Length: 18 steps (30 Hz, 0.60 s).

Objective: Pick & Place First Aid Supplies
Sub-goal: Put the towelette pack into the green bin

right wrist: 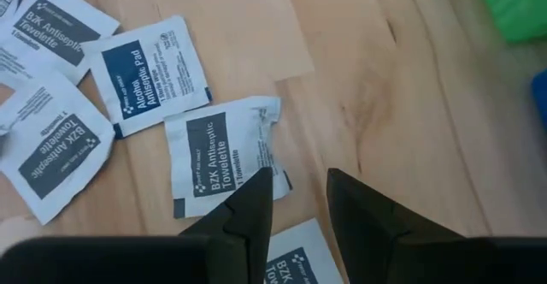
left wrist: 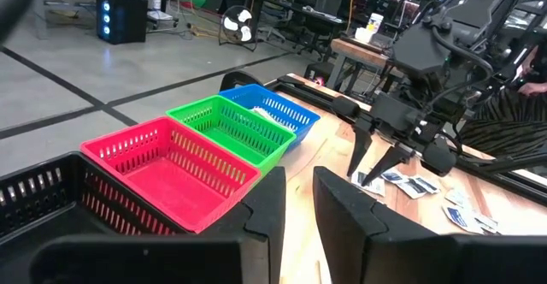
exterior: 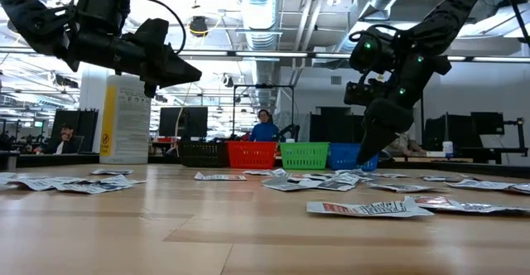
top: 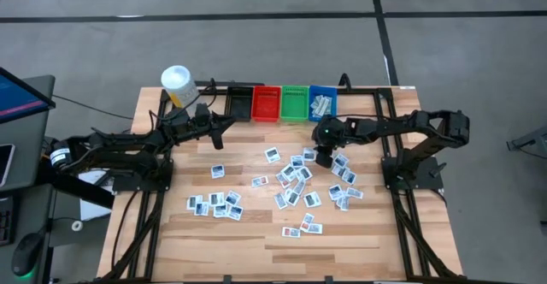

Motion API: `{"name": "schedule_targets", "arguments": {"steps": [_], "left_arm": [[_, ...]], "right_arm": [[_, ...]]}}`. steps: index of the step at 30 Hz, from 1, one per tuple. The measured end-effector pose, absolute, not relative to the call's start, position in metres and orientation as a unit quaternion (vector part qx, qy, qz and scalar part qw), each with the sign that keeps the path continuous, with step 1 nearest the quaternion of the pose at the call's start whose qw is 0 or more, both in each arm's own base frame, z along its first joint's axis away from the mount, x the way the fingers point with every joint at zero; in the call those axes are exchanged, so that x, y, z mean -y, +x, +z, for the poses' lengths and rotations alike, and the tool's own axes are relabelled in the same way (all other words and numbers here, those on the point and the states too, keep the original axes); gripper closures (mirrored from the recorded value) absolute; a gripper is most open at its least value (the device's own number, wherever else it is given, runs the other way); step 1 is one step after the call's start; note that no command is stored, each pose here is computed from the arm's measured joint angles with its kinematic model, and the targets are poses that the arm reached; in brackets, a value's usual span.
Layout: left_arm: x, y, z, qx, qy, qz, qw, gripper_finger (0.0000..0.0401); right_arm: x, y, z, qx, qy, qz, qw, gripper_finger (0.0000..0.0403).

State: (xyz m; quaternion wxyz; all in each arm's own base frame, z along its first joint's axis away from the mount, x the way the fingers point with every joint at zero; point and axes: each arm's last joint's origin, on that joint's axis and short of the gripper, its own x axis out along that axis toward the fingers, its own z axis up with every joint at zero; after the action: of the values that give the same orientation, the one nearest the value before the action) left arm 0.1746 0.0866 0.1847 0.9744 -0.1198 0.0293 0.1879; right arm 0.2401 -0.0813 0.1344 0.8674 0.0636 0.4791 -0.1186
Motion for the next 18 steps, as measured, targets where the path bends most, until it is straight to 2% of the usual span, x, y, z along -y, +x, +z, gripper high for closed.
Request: {"name": "schedule_targets", "arguments": {"steps": [18], "left_arm": [[-0.0866,0.1746,0.1847,-0.029,-0.12,0.188,0.974,0.0339]], "right_arm": [[0.0822,0.2374,0.1314,-0.479,0.064,-0.121,0.867,0.0295]]}}
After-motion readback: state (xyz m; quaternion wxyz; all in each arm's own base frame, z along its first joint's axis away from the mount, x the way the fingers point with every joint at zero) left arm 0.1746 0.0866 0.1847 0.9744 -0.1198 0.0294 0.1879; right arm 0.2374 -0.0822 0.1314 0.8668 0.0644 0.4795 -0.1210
